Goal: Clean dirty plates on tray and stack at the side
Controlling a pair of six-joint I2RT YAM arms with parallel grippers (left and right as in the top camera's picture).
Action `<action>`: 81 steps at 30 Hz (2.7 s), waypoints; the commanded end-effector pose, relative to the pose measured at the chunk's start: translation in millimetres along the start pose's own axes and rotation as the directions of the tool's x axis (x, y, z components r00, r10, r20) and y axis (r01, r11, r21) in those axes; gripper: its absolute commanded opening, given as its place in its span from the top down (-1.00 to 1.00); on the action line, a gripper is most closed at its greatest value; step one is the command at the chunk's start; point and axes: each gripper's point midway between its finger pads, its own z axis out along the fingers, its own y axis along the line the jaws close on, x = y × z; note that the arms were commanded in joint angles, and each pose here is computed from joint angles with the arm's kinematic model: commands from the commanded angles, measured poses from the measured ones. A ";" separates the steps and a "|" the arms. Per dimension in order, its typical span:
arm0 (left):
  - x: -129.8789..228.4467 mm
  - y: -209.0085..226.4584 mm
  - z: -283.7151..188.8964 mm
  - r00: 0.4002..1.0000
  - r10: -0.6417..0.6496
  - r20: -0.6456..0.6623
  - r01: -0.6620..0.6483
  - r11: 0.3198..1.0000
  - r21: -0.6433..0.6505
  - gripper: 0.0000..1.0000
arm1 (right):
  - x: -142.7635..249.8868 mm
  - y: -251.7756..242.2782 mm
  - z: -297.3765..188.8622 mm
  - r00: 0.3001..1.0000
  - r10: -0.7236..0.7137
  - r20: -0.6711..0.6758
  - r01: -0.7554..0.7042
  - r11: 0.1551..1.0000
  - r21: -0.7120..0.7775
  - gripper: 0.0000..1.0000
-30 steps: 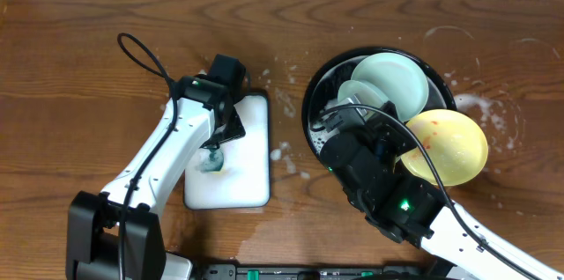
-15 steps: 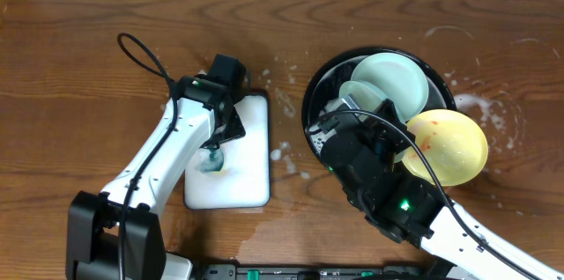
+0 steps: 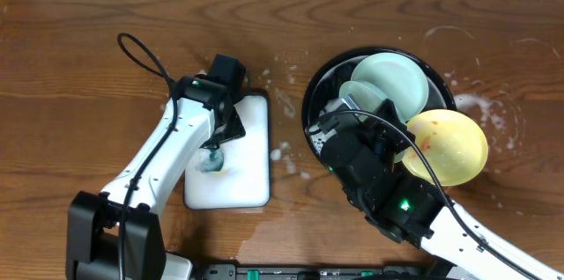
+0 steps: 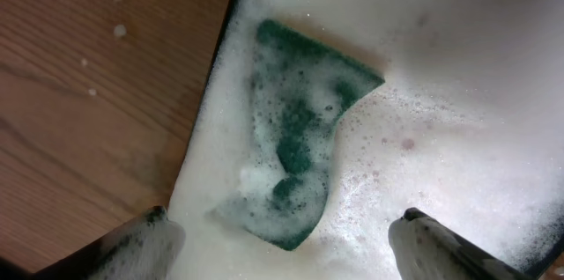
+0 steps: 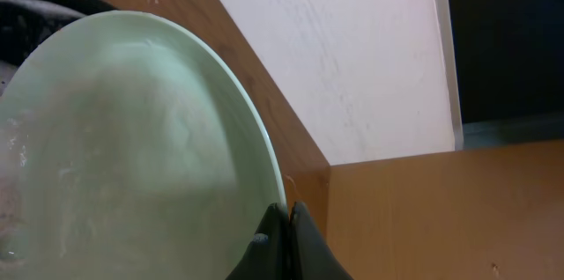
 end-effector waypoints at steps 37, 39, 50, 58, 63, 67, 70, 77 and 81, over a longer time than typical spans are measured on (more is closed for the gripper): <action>1.4 2.5 1.7 1.000 0.006 -0.008 -0.006 1.000 -0.010 -0.66 | 35.7 18.2 39.3 0.794 0.568 -0.217 -0.602 0.783 -0.156 0.98; 1.4 2.5 1.7 1.000 0.006 -0.008 -0.006 1.000 -0.010 -0.66 | 40.1 18.8 45.4 0.711 0.653 -0.261 -0.700 0.694 -0.170 0.99; 1.4 2.5 1.7 1.000 0.006 -0.008 -0.006 1.000 -0.010 -0.66 | 93.5 -63.4 64.6 0.228 0.904 -0.362 -0.968 0.169 -0.186 0.98; 1.4 2.5 1.7 1.000 0.006 -0.008 -0.006 1.000 -0.010 -0.67 | 220.1 -97.6 99.7 -0.171 0.929 -0.328 -0.975 -0.112 0.192 0.98; 1.4 2.5 1.7 1.000 0.006 -0.008 -0.006 1.000 -0.010 -0.66 | 290.9 -101.2 125.6 -0.331 0.909 -0.255 -0.907 -0.231 0.353 0.98; 1.4 2.5 1.7 1.000 0.006 -0.008 -0.006 1.000 -0.010 -0.67 | 332.9 -87.9 144.3 -0.383 0.891 -0.245 -0.866 -0.254 0.431 0.98; 1.4 2.5 1.7 1.000 0.006 -0.008 -0.006 1.000 -0.010 -0.67 | 366.4 -74.4 155.2 -0.411 0.882 -0.232 -0.826 -0.253 0.503 0.98; 1.4 2.5 1.7 1.000 0.006 -0.008 -0.006 1.000 -0.010 -0.67 | 397.4 -50.6 161.5 -0.419 0.863 -0.282 -0.813 -0.218 0.540 0.47; 1.4 2.5 1.7 1.000 0.006 -0.008 -0.006 1.000 -0.010 -0.67 | 365.6 -55.9 167.4 -0.384 0.859 -0.338 -0.883 -0.236 0.405 -0.01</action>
